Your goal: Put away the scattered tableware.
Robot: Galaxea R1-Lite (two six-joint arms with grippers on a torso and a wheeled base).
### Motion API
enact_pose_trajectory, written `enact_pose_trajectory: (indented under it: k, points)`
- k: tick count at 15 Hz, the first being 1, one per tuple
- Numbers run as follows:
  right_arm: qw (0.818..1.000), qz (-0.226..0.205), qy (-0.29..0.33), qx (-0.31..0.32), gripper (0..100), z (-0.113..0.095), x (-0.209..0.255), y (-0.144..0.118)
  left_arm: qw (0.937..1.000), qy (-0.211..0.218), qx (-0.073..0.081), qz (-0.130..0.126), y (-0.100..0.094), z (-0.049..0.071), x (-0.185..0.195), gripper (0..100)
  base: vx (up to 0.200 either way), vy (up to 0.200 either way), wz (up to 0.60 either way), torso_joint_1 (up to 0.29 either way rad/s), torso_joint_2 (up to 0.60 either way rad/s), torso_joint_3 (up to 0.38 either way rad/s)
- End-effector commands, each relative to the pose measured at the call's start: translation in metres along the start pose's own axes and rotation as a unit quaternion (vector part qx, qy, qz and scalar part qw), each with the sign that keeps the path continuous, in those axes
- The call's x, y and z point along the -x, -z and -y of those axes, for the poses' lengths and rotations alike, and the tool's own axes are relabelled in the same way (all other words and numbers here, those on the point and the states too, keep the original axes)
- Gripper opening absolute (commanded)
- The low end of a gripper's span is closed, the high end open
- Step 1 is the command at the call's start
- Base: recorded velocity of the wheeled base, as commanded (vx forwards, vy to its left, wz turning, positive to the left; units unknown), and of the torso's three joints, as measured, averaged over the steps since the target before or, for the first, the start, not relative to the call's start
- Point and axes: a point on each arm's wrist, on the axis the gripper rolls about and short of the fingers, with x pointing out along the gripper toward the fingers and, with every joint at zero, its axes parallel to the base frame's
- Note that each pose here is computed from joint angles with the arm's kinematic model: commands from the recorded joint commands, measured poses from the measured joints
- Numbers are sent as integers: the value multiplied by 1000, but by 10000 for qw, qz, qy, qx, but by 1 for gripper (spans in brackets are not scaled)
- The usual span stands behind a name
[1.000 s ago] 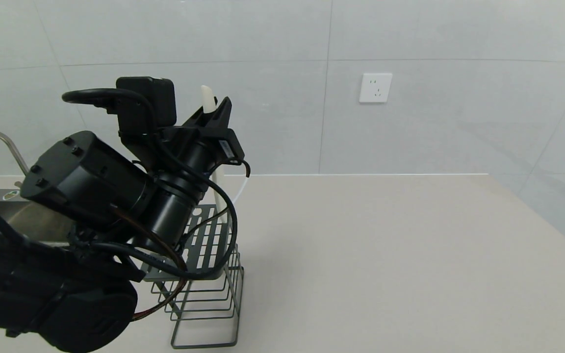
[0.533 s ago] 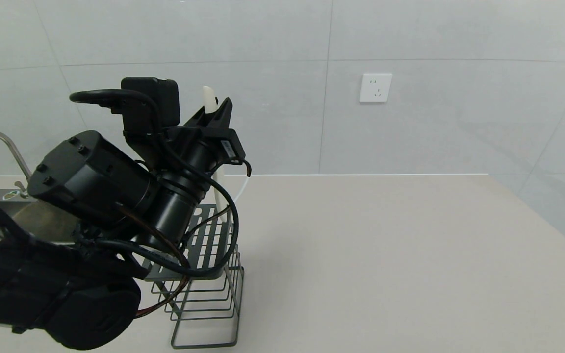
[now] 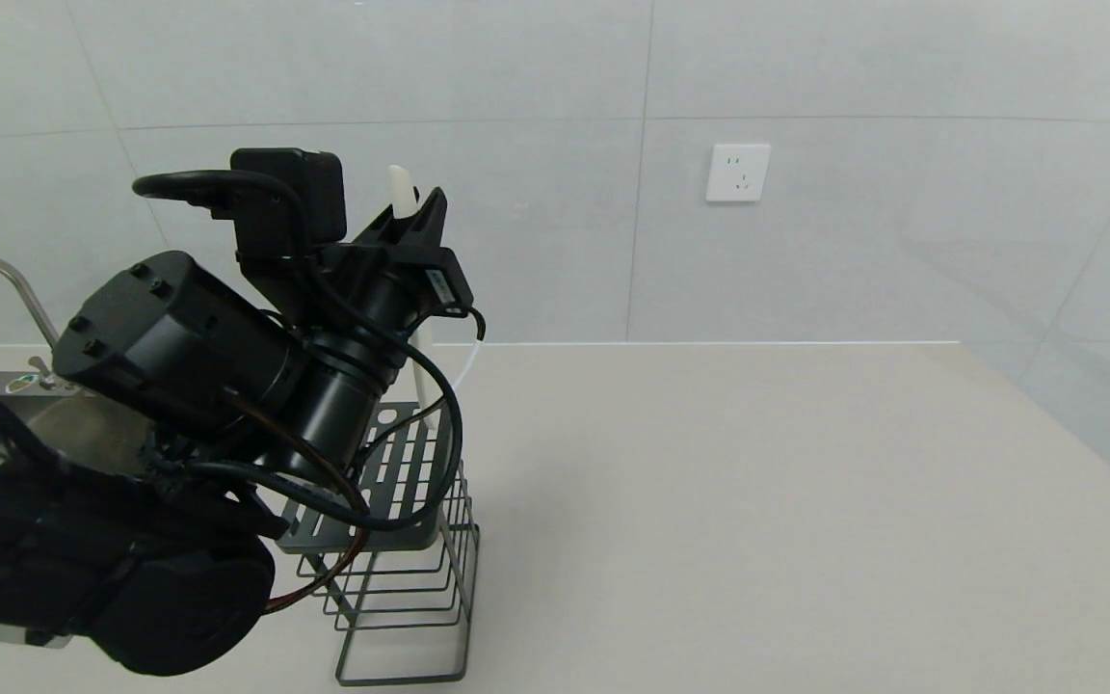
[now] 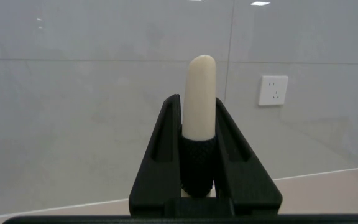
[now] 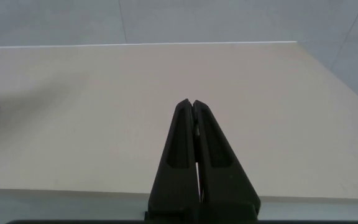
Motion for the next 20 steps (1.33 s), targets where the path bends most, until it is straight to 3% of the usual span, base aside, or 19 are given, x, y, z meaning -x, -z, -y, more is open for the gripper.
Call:
enact_pose_trajectory:
  k: [1, 8, 20]
  points:
    - [10000, 7, -5, -5, 0, 0, 0, 0, 10000, -2, -19, -28, 2, 0, 0, 0, 0, 0, 0, 0, 0, 0]
    - [10000, 7, -5, 3, 0, 0, 0, 0, 9999, 18, -65, -140, 12, 2, -2, 0, 0, 0, 0, 0, 0, 0]
    - [10000, 0, 2, 2, 0, 0, 0, 0, 9998, -71, -106, -144, 12, -5, -2, 0, 0, 0, 0, 0, 0, 0]
